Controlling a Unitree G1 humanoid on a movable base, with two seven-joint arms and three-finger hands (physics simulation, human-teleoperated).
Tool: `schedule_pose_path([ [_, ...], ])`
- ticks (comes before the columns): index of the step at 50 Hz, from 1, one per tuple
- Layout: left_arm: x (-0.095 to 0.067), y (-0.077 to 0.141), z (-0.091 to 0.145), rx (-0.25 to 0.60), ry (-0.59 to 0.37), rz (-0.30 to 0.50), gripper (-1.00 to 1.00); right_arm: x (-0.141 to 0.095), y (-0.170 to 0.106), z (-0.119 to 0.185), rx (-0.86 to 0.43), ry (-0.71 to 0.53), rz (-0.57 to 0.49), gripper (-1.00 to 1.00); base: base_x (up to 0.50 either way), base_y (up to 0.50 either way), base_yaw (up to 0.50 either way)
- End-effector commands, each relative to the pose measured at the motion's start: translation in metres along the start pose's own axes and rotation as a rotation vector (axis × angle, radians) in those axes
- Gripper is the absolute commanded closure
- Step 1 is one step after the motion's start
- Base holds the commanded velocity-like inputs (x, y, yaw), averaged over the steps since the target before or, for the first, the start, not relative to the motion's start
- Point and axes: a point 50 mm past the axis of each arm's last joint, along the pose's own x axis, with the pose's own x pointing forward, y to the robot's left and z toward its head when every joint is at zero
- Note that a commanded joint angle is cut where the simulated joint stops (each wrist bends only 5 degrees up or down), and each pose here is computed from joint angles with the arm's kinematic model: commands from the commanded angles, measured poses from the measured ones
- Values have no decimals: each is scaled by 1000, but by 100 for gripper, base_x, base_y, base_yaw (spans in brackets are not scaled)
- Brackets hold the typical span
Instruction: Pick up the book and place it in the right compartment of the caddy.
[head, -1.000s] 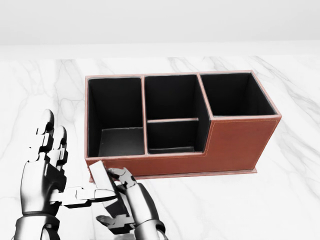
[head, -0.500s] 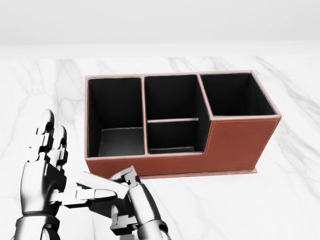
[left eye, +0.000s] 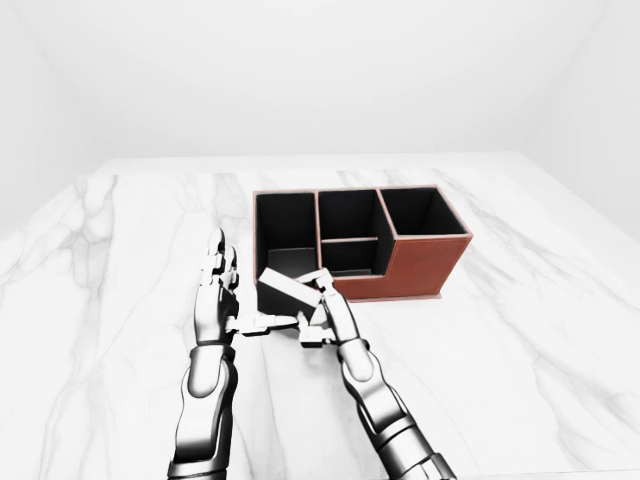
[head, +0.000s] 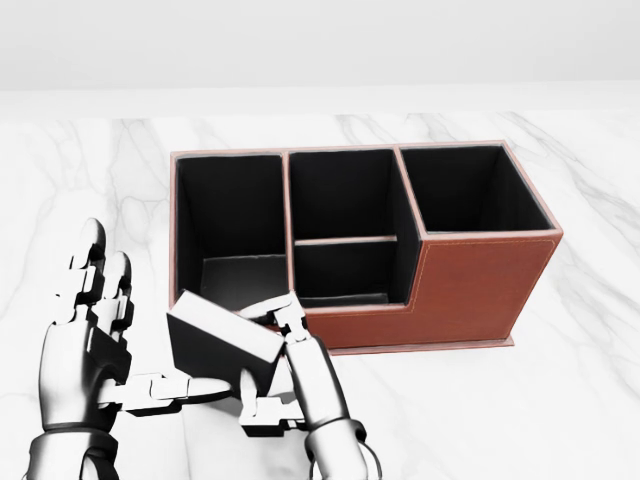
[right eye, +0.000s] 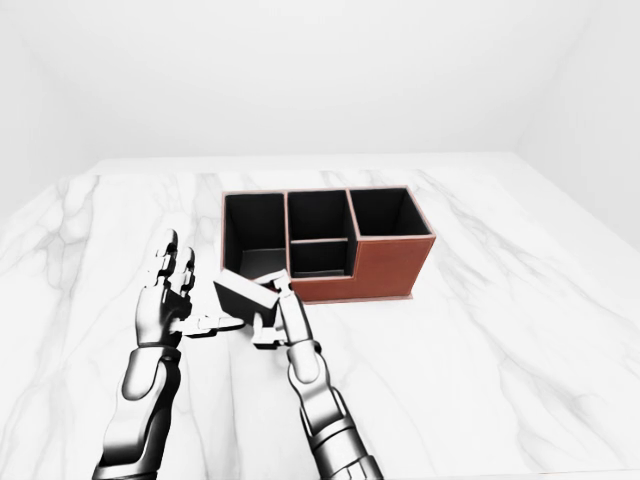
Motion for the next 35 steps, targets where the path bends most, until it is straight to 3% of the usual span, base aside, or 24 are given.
schedule_pose_path([
  [1, -1, -1, 2, -25, -11, -11, -100, 2, -12, 11, 109, -47, -33, 100, 0, 0, 0],
  [14, -1, -1, 2, -22, -10, -11, -100, -5, -43, 74, 134, -331, -77, 100, 0, 0, 0],
  [35, 0, -2, 1, -17, -8, -11, -100, 22, -110, 134, 139, -423, -195, 100, 0, 0, 0],
])
